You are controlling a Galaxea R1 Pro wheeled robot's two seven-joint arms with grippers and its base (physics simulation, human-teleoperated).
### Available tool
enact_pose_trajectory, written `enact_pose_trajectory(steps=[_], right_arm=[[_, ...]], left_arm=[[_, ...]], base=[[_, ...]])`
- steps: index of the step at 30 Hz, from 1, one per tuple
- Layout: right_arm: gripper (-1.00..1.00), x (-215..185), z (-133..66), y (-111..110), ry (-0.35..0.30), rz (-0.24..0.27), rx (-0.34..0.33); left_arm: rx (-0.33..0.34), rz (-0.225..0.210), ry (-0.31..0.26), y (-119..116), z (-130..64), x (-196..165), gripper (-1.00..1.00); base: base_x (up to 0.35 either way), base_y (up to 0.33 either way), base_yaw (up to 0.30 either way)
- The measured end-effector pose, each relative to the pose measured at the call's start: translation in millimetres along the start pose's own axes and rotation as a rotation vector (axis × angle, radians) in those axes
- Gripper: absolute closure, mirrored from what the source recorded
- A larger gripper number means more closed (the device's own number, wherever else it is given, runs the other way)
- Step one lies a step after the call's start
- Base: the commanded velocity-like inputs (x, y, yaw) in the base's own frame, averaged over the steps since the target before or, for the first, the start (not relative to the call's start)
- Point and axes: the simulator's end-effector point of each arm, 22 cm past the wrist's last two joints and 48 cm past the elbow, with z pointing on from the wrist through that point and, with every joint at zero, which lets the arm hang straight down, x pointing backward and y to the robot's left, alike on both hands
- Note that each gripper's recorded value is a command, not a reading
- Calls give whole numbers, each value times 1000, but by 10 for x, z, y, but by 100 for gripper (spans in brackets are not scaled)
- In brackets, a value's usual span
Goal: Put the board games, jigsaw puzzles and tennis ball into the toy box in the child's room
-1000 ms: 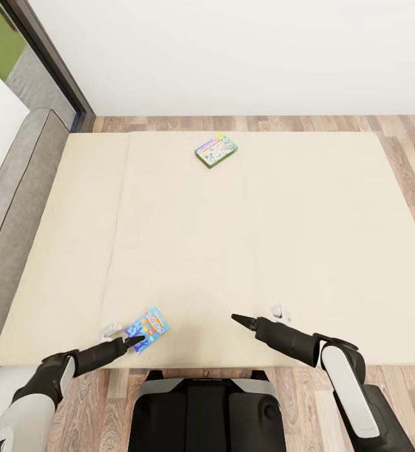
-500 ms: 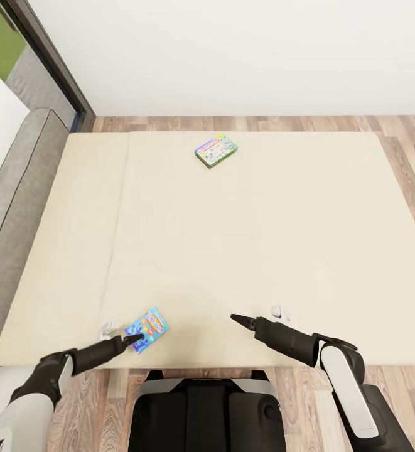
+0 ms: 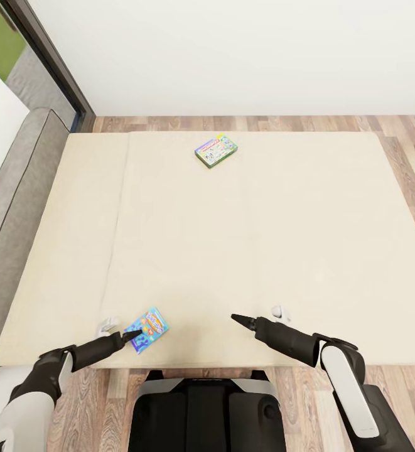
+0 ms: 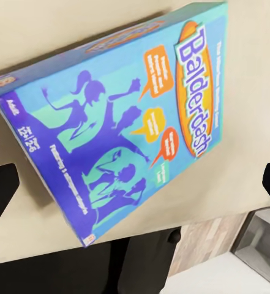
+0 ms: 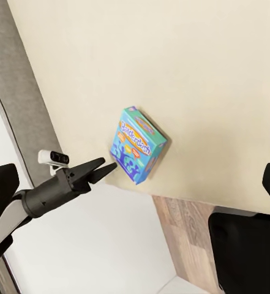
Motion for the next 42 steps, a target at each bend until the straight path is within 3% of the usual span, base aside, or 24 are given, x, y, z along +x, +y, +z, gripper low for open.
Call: enact_pose_trajectory(steps=[11,22,42], right_arm=[[-100,-13,-25,-33,0,-5,7],[-100,-71,-68,14,-15,-3,-25],[-100,-90,-83,29,-20,-3,-36]], left_arm=[[34,-3,5,-177,124,51,-100],[99,36,-39,-644,353,-376,-100],[-20,42,-26,-413,405,-365,-100]], base=[[0,0,0],[0,0,0],[0,0,0]])
